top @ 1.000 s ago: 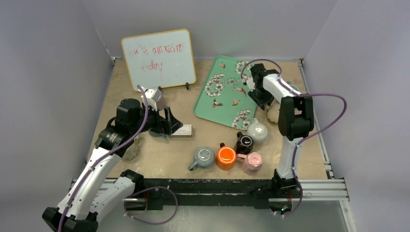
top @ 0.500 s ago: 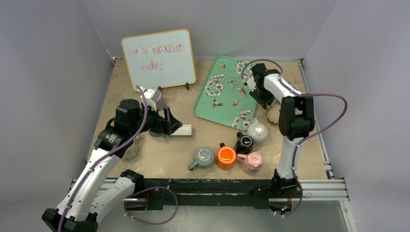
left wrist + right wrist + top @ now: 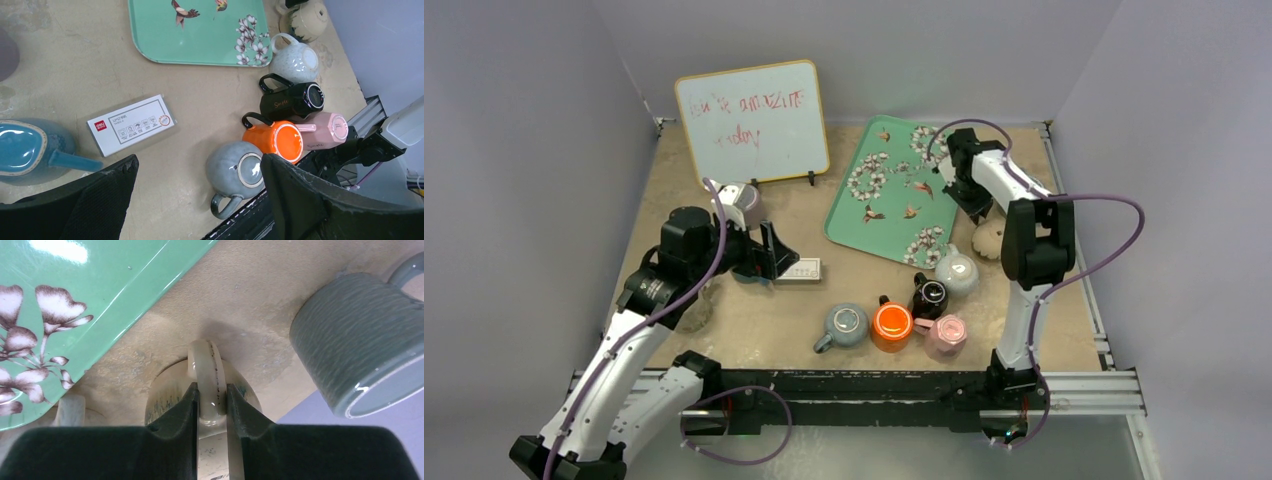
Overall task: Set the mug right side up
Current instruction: Turn over the cup at the corner of the board.
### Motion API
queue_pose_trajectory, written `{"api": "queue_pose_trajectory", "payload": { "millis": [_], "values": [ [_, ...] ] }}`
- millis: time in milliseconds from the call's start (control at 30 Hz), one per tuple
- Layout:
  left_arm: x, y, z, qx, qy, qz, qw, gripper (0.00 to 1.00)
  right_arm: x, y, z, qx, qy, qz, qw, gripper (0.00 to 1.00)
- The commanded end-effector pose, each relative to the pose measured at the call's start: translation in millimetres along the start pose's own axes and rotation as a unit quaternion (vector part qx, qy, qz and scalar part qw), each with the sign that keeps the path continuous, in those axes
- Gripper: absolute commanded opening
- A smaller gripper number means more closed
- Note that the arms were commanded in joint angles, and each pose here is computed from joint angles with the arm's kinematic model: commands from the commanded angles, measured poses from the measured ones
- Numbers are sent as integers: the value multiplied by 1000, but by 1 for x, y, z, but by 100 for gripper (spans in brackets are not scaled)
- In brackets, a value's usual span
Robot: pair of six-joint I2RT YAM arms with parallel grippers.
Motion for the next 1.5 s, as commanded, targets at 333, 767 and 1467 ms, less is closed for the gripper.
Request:
{"api": "queue_pose_trajectory", "payload": {
  "millis": [333,767,1467],
  "values": [
    [-1,-5,-3,-14,9,-5,1000,91,-17,-53,-2,-29,47,45,997,0],
    [1,-7,0,-15,14,-20,1000,91,-12,-88,-2,-70,55,63,994,0],
    [1,-7,-1,-10,12,-17,1000,91,-5,-131,-5,-126,43,100,986,0]
  ]
}}
Point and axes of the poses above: each gripper's point midway between its finger pads, its own y axis out along the fingers, its own x axis along the line the jaws close on, z = x × y, the point moved 8 cm from there along -y, back along the fingers, and after that the axes turned 15 degrees about y, right-handed, at the moved point
